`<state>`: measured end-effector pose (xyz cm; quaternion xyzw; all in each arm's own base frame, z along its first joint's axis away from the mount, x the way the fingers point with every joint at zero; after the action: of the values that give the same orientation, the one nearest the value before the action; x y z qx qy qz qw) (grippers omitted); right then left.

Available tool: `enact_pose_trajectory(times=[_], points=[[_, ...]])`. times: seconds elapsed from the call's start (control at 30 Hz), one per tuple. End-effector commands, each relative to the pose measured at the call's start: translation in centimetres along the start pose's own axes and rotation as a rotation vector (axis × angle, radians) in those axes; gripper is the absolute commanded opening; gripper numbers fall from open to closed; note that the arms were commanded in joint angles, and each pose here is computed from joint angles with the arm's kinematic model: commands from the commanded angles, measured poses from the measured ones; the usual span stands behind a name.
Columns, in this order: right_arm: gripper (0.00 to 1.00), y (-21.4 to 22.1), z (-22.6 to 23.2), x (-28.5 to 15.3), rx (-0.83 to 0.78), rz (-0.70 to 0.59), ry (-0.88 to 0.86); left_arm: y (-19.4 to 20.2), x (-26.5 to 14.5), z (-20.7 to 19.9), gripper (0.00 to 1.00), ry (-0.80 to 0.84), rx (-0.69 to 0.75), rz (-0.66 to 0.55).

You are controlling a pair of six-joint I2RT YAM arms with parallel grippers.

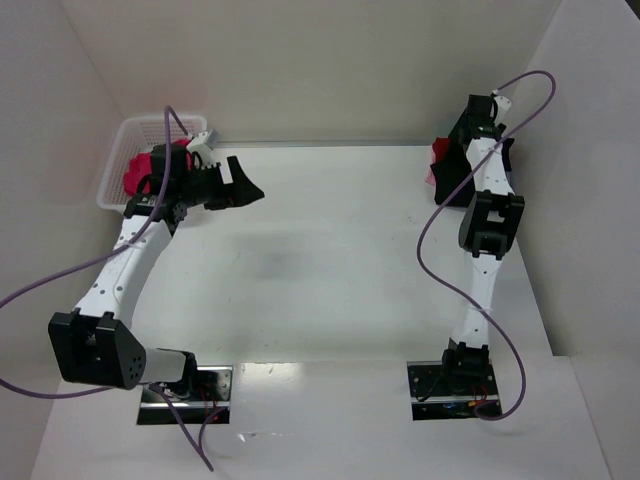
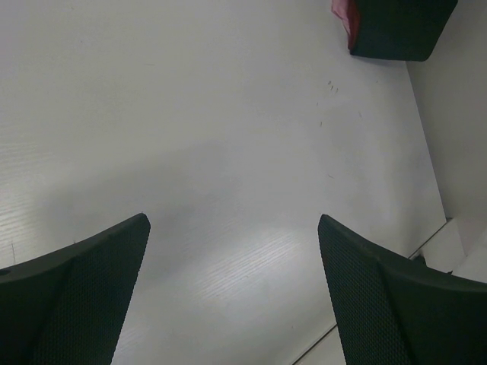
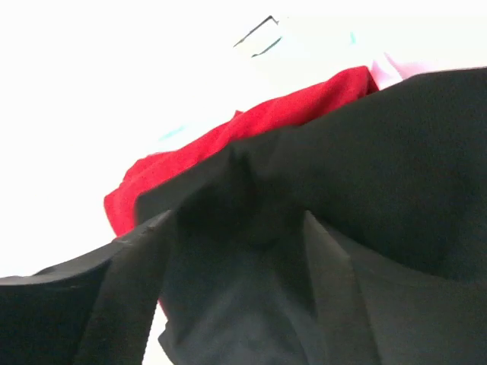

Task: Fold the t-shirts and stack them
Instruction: Put the neatly folded tshirt into the corner of the board with the right arm

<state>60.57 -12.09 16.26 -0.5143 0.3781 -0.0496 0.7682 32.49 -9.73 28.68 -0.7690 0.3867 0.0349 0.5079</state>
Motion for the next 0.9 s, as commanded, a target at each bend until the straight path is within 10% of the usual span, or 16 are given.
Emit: enact_pose_trajectory(times=[0.0, 0.2, 0.43, 0.63, 0.87], points=[[0.80, -7.3, 2.7, -8.0, -0.003, -0.126, -0.162, -0.7, -1.6, -1.2, 0.99, 0.038, 0.035, -0.061], [1.00, -11.4, 4.1, -23.2, 0.024, -0.226, -0.469, -1.3, -3.7, -2.5, 0.99, 0.048, 0.077, -0.133], [1.00, -5.7, -0.6, -34.0, 0.091, -0.134, -0.527, -1.2, -5.2, -1.6, 0.99, -0.096, 0.087, -0.157], [1.00, 2.7, -4.4, -35.2, 0.041, 0.106, -0.511, 0.6, -5.3, 0.2, 0.99, -0.210, 0.081, -0.103], [1.00, 5.6, -7.7, -39.8, 0.114, 0.067, -0.631, 1.4, -6.0, 0.6, 0.99, -0.260, 0.081, -0.119]])
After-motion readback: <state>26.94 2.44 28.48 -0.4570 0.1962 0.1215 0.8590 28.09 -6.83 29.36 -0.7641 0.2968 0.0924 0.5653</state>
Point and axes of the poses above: each gripper's point midway between its finger pads, its own x axis out along the fingers, its own z axis along the line the jaws close on, y = z × x, the point moved 6 cm from there along -x, back along the fingers, and after that the axes turned 4 degrees about x, right-handed, at the moved point
